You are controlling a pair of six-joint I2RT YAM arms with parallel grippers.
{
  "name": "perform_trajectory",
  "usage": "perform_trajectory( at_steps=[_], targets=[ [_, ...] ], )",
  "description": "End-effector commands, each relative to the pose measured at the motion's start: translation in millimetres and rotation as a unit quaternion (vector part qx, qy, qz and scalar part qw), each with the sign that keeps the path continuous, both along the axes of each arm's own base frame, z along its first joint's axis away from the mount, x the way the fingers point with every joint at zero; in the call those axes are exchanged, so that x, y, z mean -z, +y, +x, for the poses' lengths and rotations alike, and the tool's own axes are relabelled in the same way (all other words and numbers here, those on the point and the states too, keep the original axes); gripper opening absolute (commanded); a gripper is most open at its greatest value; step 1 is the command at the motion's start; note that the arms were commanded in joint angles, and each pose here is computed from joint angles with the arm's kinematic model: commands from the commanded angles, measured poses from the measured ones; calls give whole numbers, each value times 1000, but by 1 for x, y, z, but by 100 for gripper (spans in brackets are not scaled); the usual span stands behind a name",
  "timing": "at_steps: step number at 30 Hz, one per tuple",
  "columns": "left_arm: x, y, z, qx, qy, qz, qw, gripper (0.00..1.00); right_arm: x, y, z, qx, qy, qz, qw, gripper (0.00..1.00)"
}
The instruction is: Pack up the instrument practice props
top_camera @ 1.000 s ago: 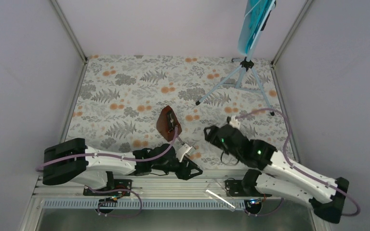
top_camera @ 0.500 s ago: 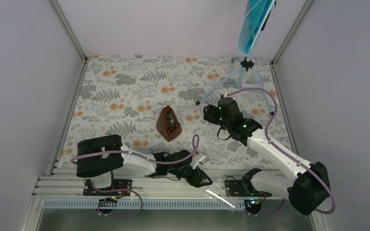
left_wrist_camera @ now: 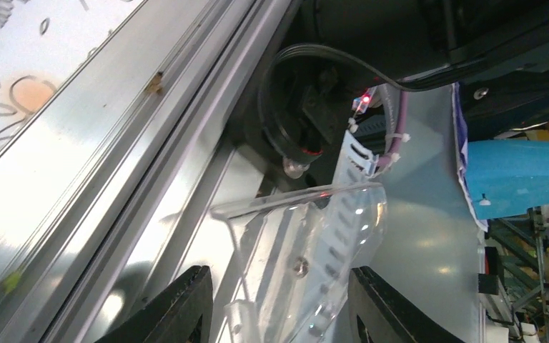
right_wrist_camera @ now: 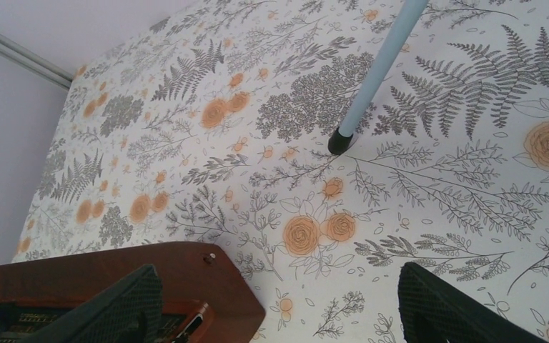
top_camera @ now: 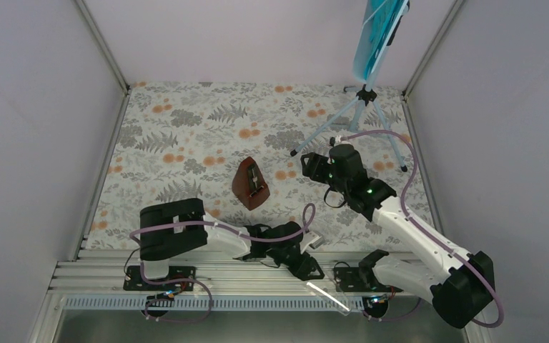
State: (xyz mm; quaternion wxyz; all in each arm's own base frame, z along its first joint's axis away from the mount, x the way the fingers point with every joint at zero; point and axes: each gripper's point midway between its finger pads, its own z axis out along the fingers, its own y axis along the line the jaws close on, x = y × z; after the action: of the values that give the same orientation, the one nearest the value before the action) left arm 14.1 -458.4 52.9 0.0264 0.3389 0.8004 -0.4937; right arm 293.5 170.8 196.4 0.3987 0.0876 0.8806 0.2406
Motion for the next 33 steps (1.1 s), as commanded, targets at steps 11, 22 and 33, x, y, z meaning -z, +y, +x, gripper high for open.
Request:
perform_trajectory(
  at_steps=[11,22,33],
  targets=[
    [8,-6,-16,47,27,1,999,41,-29,8,2,-29,-37,19,999,78],
    [2,-3,-15,42,54,-20,997,18,-33,9,2,-33,-42,24,998,78],
    [-39,8,-8,32,65,-81,994,2,-45,8,-1,-41,-59,22,997,80]
  ],
)
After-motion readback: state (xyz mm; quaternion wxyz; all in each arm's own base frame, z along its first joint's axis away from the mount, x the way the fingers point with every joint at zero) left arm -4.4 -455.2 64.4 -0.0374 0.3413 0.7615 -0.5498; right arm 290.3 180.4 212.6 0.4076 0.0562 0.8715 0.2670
